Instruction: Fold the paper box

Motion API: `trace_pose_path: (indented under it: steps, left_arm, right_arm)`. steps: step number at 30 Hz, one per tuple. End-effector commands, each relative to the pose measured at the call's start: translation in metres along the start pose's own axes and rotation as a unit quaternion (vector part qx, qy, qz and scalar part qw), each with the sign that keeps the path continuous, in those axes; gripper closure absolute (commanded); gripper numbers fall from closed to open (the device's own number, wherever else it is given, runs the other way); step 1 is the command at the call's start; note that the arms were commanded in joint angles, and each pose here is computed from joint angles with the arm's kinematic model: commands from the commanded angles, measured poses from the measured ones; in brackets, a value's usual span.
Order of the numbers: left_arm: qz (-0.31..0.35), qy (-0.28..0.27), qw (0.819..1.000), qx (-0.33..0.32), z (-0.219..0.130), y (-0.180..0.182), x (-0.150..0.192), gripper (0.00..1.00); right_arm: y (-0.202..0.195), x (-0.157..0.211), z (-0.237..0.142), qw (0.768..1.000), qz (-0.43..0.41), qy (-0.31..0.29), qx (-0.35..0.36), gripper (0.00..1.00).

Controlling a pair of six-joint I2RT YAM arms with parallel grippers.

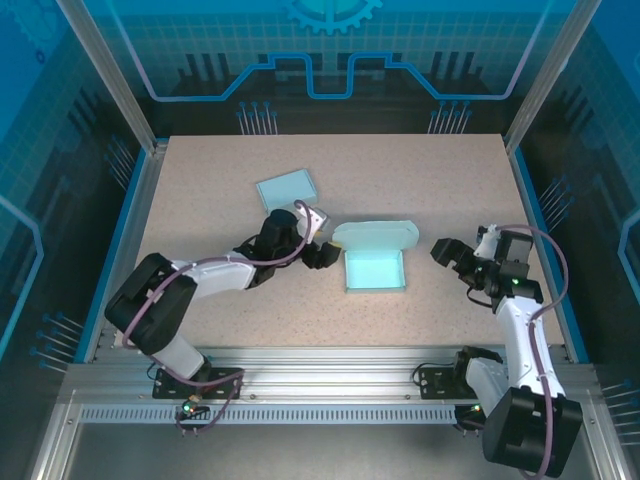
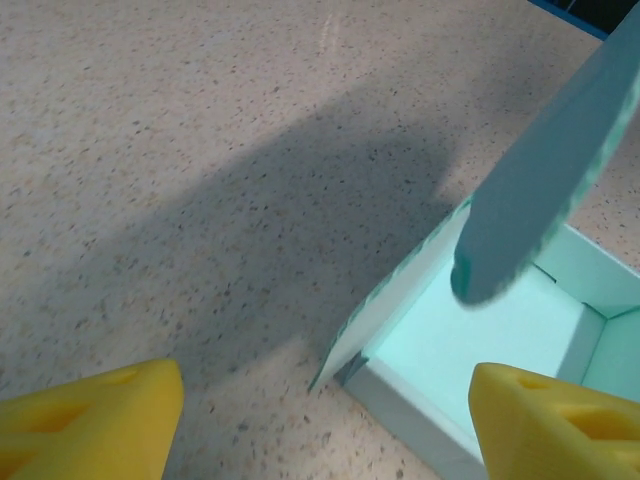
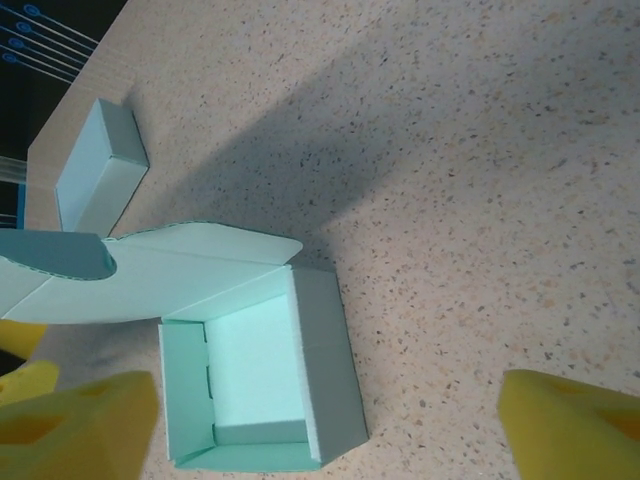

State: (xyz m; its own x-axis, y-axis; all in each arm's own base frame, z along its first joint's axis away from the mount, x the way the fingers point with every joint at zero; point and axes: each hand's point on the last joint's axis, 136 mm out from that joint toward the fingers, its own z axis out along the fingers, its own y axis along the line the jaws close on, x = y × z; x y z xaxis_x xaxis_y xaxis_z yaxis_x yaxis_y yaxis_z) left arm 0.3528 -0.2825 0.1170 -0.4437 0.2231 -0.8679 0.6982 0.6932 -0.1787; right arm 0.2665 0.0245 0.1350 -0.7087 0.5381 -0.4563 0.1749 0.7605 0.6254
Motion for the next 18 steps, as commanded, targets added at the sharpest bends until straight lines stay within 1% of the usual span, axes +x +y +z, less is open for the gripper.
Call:
trace_pose_path:
  steps: [1,2,5,8,9,12,13,18]
  left_arm:
    - [0.026,-0.032,0.999,0.034,0.008,-0.007,-0.023,0.26]
    - [0.027,-0.031,0.998,0.038,0.01,-0.008,-0.023,0.27]
    - [0.031,-0.03,0.998,0.046,0.014,-0.009,-0.023,0.3]
    - [0.033,-0.024,0.998,0.05,0.017,-0.01,-0.022,0.33]
    - [0.032,-0.023,0.998,0.051,0.017,-0.009,-0.021,0.34]
    - [0.029,-0.018,0.998,0.053,0.018,-0.009,-0.019,0.39]
    - [0.029,-0.017,0.998,0.054,0.018,-0.009,-0.019,0.43]
    - [0.027,-0.01,0.998,0.054,0.02,-0.008,-0.017,0.5]
  right_arm:
    - [0.017,-0.007,0.001,0.998,-0.063,-0.008,-0.005,0.21]
    - [0.019,-0.007,0.002,0.997,-0.075,-0.008,0.0,0.23]
    - [0.028,-0.006,0.011,0.993,-0.119,-0.003,0.012,0.24]
    - [0.037,-0.009,0.021,0.987,-0.157,-0.001,0.027,0.21]
    - [0.038,-0.01,0.025,0.985,-0.168,0.0,0.033,0.18]
    - [0.04,-0.014,0.037,0.982,-0.184,0.004,0.042,0.16]
    - [0.041,-0.015,0.042,0.981,-0.187,0.007,0.042,0.17]
    - [0.046,-0.018,0.06,0.976,-0.21,0.016,0.05,0.19]
